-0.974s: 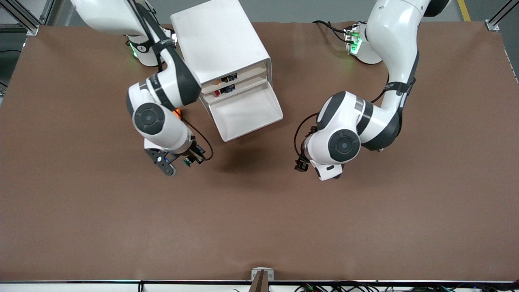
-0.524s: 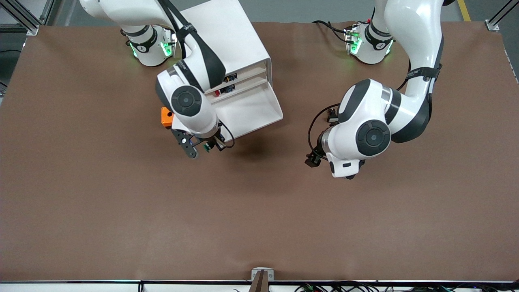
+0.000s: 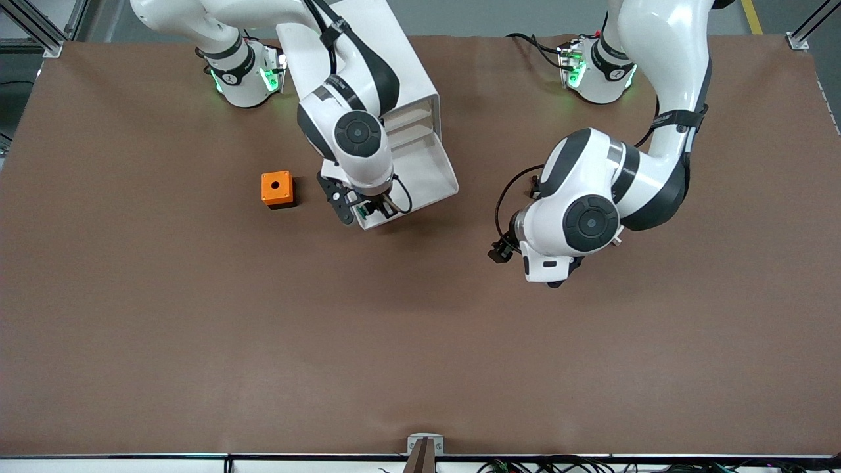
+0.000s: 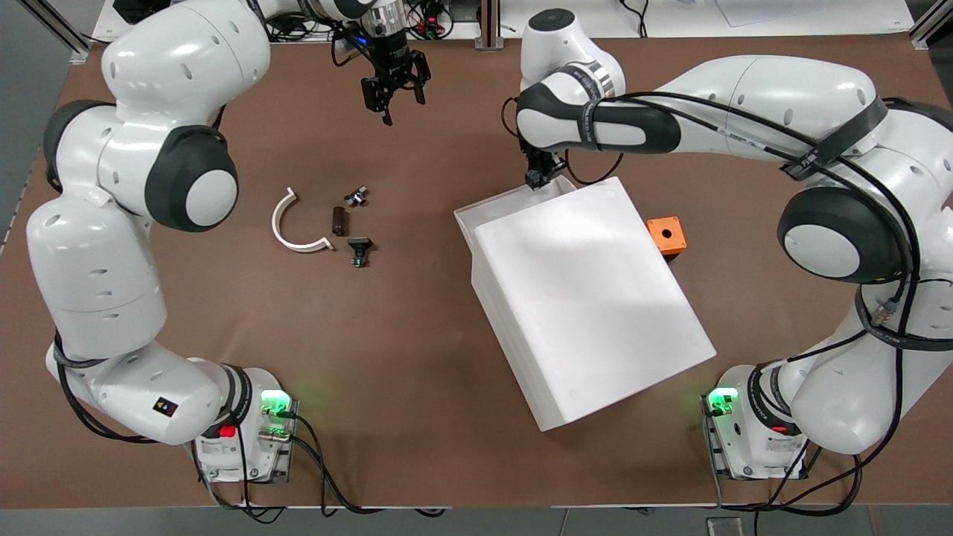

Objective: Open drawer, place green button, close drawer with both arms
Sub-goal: 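Carry the green button over the open drawer with the right gripper, then lower the button into the drawer and open the right gripper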

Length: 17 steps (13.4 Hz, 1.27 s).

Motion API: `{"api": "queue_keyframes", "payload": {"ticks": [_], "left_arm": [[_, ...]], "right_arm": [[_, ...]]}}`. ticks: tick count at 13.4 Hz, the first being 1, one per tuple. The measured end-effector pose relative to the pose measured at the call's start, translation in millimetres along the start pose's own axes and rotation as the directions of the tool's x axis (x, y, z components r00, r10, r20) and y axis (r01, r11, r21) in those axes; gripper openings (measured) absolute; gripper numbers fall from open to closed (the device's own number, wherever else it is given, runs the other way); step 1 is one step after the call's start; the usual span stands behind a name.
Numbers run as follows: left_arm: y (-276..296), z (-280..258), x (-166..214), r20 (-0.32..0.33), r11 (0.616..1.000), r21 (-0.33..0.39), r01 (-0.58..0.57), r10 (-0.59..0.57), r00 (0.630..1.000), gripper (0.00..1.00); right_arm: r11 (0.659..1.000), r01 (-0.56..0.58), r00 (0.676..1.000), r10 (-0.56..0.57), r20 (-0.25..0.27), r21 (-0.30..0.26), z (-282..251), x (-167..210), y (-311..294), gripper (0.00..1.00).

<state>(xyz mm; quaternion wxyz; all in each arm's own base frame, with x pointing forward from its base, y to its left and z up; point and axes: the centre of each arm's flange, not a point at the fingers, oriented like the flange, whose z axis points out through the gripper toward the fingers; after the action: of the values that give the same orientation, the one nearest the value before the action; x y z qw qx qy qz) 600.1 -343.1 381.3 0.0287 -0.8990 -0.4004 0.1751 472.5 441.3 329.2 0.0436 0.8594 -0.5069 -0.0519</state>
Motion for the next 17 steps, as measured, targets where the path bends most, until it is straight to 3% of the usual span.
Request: {"api": "queue_keyframes", "payload": {"ticks": [5,10,12,16,17], "left_arm": [[5.4,17.3,0.1,0.008,1.000,0.025,-0.002,0.002,1.000,1.00],[14.8,47.3,-4.5,0.034,0.998,0.061,-0.007,0.005,0.999,1.00],[17.3,56.3,-3.4,0.055,0.998,0.068,-0.003,-0.001,0.998,1.00],[23.6,78.8,-11.6,0.081,0.995,0.095,-0.011,0.003,0.997,1.00],[26.6,88.6,-17.3,0.081,0.994,0.108,-0.019,0.010,0.997,1.00]], "right_arm": [[0.993,-0.109,0.994,0.109,0.008,0.038,11.2,-21.6,2.1,0.41],[0.989,-0.143,0.990,0.143,-0.016,0.037,35.0,-35.3,1.5,0.41],[0.989,-0.144,0.989,0.145,-0.016,0.039,36.0,-34.7,0.5,0.56],[0.986,-0.149,0.988,0.151,-0.024,0.077,17.8,-21.0,-11.1,0.98],[0.987,-0.139,0.990,0.142,-0.028,0.077,11.3,-12.0,-14.4,1.00]]}}
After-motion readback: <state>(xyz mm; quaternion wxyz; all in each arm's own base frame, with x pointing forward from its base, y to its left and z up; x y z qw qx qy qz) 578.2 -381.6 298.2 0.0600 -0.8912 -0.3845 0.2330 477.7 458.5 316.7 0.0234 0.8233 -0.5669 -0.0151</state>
